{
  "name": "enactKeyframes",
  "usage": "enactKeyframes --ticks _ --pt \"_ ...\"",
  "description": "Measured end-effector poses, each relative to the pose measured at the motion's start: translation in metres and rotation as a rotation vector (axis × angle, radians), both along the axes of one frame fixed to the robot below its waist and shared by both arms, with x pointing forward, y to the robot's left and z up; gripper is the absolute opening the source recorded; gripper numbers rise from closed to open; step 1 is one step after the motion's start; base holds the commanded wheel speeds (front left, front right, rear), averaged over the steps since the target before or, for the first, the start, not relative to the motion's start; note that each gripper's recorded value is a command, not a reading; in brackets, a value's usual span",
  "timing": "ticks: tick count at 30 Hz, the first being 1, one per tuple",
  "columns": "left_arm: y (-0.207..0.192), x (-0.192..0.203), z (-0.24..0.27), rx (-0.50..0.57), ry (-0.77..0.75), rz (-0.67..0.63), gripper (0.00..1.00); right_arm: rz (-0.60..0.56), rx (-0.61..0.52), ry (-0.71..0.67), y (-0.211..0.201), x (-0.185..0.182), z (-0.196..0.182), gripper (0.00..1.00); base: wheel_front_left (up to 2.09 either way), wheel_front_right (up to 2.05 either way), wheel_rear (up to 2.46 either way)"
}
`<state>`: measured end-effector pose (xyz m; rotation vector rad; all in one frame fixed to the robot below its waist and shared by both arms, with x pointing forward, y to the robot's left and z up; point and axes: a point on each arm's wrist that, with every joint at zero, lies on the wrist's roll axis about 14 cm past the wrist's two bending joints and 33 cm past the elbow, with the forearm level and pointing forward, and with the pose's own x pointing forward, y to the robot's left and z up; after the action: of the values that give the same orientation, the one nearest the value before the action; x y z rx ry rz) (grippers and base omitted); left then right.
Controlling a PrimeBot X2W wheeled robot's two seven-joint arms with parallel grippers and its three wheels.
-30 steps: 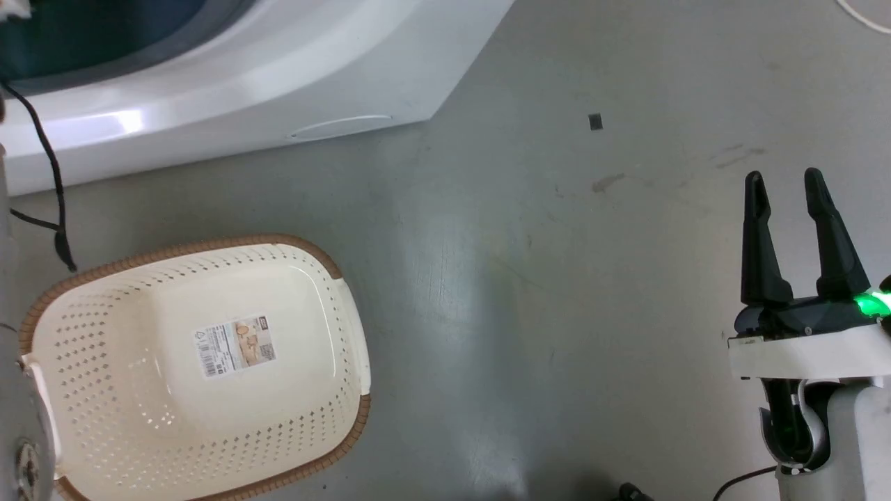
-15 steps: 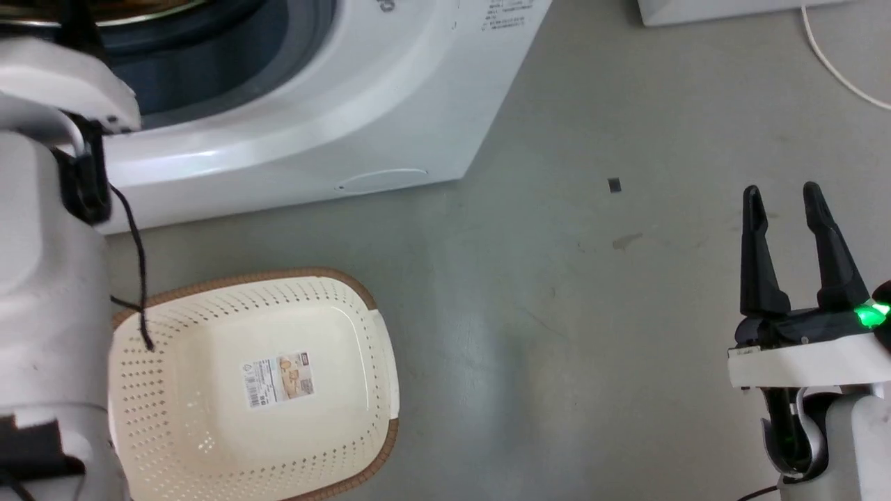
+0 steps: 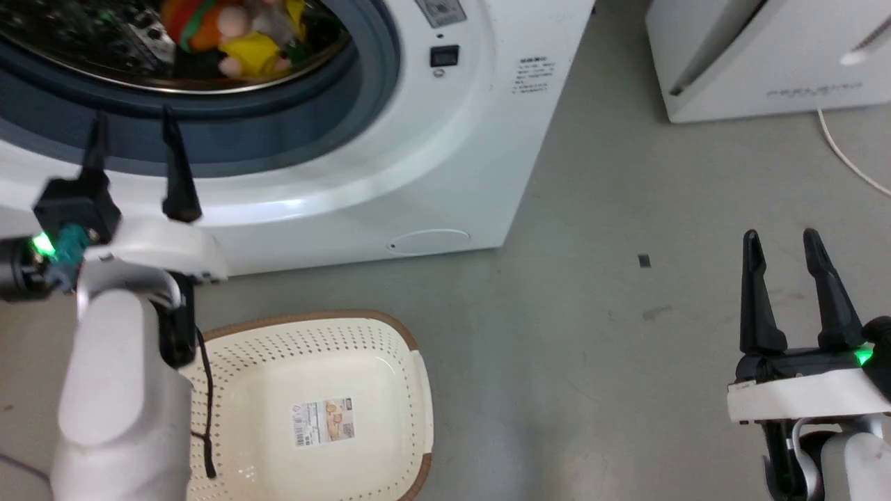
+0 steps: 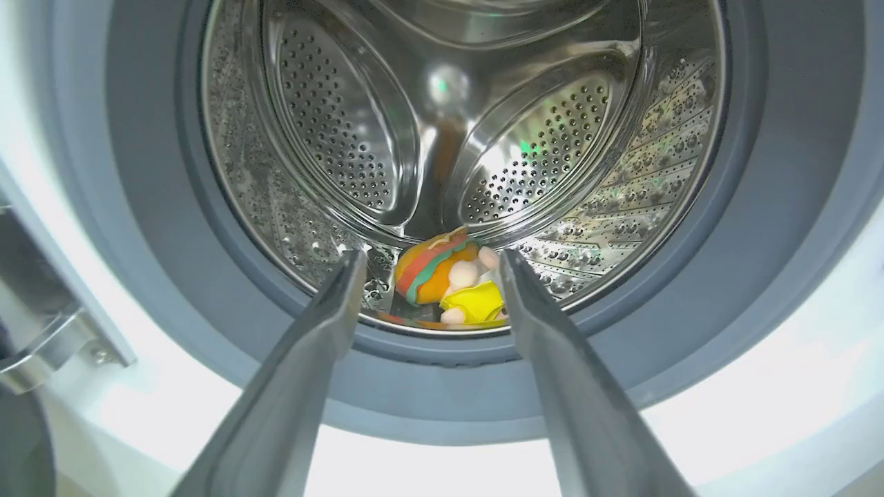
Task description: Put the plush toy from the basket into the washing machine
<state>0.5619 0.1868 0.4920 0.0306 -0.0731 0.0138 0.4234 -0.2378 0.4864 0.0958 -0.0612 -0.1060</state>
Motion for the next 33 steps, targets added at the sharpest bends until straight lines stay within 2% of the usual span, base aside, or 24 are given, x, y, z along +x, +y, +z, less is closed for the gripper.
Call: enactKeyframes --ticks 23,33 --pt "0.009 -0.13 0.034 0.059 -0.049 0.01 1.0 0.125 -0.03 -0.131 0.044 -0.039 0.052 1.0 0.0 0.0 0.0" --pt "0.005 -0.18 0.024 0.03 -0.026 0.009 1.0 0.145 -0.047 -0.162 0.05 -0.058 0.063 1.0 0.0 0.0 0.0"
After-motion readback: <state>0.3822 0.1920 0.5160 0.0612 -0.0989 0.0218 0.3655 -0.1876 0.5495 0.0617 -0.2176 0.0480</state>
